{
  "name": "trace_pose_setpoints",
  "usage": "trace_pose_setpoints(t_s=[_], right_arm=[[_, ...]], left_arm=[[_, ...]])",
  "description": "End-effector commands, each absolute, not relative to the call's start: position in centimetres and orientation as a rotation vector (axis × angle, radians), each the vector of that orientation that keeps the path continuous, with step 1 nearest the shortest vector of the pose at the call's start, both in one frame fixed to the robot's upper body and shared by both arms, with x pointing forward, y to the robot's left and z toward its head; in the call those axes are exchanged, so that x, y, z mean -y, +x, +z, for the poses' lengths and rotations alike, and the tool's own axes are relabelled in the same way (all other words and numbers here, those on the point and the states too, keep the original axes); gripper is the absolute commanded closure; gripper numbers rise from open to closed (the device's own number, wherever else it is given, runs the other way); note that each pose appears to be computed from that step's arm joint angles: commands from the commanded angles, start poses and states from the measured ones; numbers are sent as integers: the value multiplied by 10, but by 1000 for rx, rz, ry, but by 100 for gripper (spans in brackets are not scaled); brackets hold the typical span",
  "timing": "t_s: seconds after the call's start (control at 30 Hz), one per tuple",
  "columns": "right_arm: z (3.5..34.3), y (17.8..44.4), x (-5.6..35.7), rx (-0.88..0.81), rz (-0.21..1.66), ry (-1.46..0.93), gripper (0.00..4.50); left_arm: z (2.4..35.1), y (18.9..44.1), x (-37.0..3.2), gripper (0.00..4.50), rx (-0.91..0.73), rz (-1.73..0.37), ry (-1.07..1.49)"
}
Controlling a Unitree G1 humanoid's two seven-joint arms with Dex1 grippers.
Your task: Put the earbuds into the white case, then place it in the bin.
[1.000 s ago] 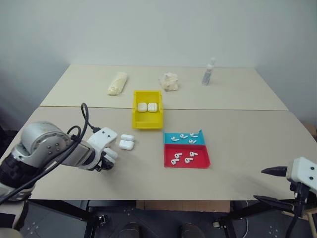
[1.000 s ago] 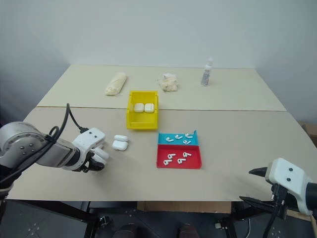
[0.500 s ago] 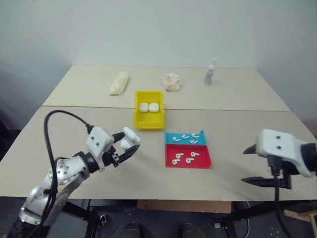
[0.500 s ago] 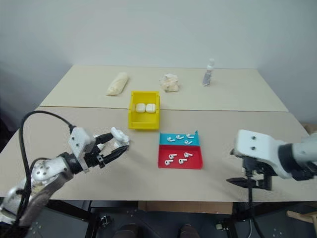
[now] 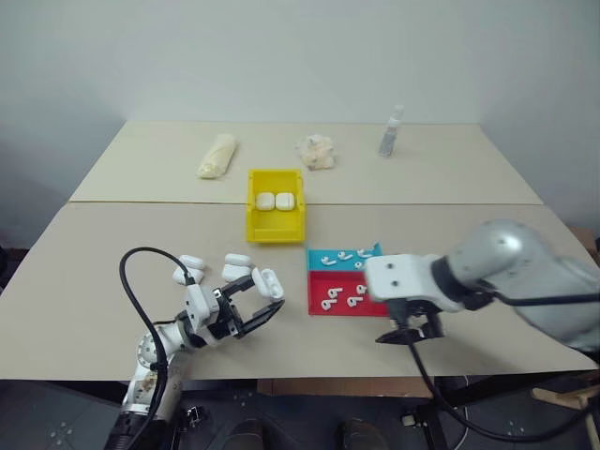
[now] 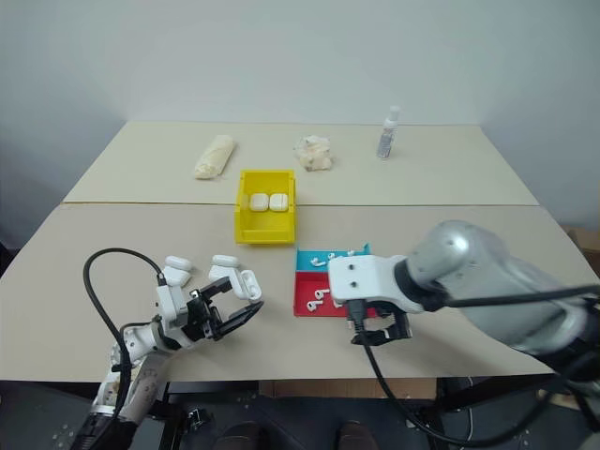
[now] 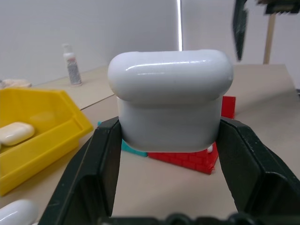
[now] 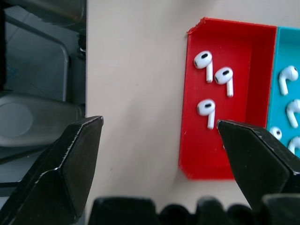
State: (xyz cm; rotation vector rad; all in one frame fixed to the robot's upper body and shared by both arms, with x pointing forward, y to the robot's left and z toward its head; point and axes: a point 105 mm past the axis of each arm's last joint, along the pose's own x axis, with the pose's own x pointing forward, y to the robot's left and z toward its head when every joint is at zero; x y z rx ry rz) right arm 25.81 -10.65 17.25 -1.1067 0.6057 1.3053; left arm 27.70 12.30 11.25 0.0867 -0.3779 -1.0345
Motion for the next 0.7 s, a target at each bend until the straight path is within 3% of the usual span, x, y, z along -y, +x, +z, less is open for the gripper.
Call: trace_pose_setpoints(t_s=[0.03, 0.13, 0.23, 0.3, 0.4, 0.7], right_arm=[[171, 272, 105, -622, 1255, -1194, 36], [168, 285, 100, -623, 1215, -1231, 120], [165, 292, 97, -628, 1209, -1267, 120], [161, 294, 96, -626, 1228, -1292, 151], [159, 298, 92, -618, 1239, -1302, 237], [150, 313, 84, -581, 1253, -1370, 237]], left_arm=[[116, 273, -125, 176, 417, -1034, 120], [112, 268, -126, 176, 400, -1027, 130], [112, 265, -127, 176, 395, -1013, 136], [113, 264, -126, 176, 398, -996, 137], [113, 262, -124, 176, 381, -984, 131], [113, 258, -123, 176, 359, -939, 123]])
